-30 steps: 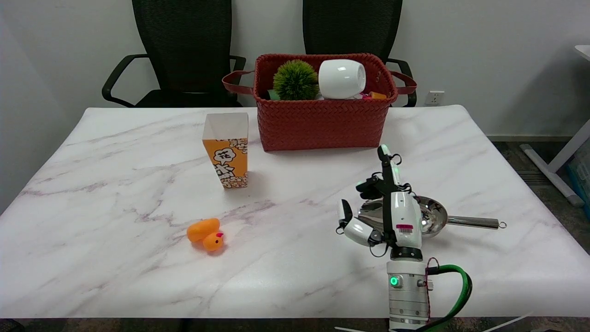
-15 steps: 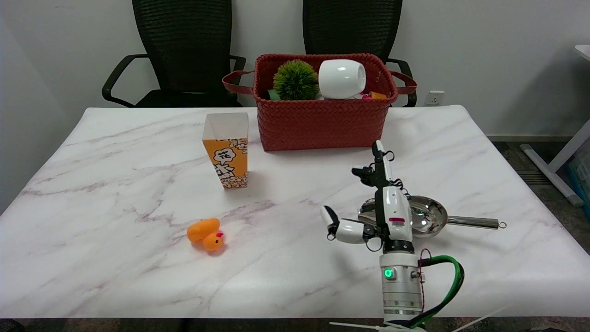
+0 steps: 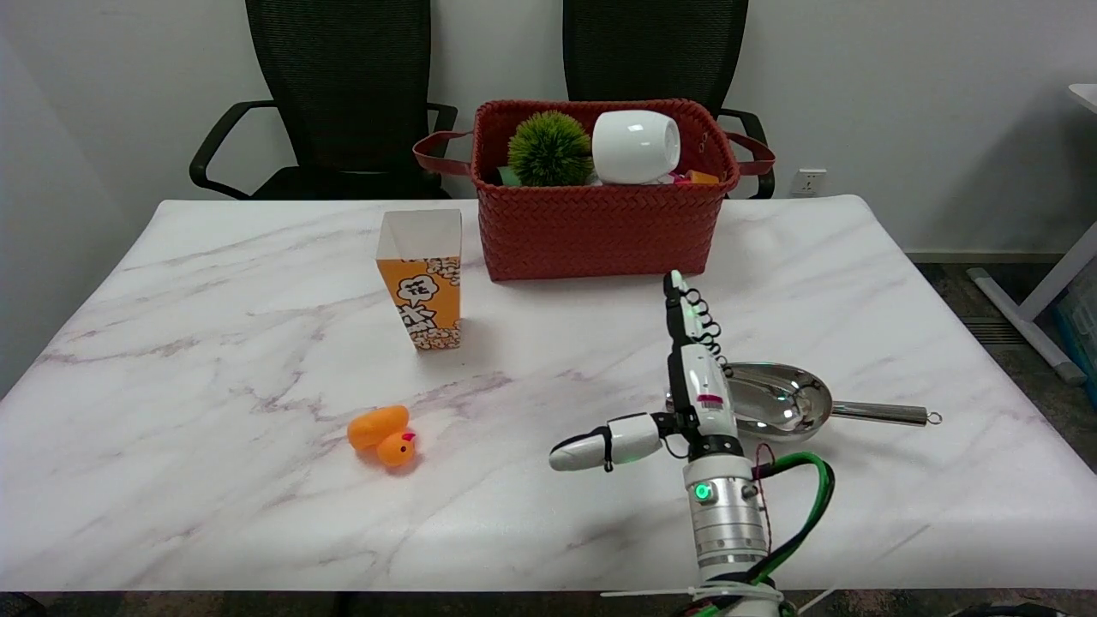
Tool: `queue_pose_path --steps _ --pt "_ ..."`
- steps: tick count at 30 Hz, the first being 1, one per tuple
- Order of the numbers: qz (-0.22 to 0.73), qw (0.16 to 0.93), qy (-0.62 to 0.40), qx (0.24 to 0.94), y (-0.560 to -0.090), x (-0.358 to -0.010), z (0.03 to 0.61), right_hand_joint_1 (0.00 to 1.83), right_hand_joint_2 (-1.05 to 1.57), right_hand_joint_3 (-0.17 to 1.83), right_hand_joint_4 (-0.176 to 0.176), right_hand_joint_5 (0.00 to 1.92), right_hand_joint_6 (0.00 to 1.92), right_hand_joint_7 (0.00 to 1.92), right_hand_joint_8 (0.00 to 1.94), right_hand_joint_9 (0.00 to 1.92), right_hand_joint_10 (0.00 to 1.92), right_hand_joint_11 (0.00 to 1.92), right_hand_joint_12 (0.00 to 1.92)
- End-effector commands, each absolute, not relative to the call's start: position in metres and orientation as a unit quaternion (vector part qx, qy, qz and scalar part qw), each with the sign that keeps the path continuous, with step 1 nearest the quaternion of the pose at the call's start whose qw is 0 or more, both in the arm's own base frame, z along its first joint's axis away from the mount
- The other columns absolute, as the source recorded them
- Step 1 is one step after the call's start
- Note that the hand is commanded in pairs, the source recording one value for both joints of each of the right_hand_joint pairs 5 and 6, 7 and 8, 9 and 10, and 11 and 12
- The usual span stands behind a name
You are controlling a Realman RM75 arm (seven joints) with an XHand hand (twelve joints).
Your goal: Pick up the popcorn boxd.
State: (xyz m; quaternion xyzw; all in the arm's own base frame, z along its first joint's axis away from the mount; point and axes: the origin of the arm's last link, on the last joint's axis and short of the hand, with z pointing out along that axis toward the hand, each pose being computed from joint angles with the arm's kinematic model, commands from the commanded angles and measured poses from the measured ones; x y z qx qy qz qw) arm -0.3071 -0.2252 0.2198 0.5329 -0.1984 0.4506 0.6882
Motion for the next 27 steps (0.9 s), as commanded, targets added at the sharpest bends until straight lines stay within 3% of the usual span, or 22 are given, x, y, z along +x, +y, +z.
queue_pose_path --steps 1,10,19,27 --pt "0.441 0.661 -0.289 0.535 -0.253 -0.293 0.211 1.02 -0.14 -0.17 0.0 0.0 0.0 0.0 0.0 0.11 0.11 0.0 0.0" --pt "0.46 0.647 -0.3 0.528 -0.268 -0.287 0.197 1.02 -0.03 -0.17 0.0 0.0 0.0 0.11 0.11 0.28 0.28 0.11 0.11" --pt "0.475 0.623 -0.328 0.528 -0.291 -0.289 0.191 1.01 0.05 -0.17 0.0 0.0 0.0 0.15 0.15 0.31 0.31 0.15 0.15" --pt "0.46 0.62 -0.337 0.538 -0.313 -0.294 0.189 0.99 0.06 -0.17 0.0 0.0 0.0 0.16 0.16 0.3 0.3 0.0 0.0"
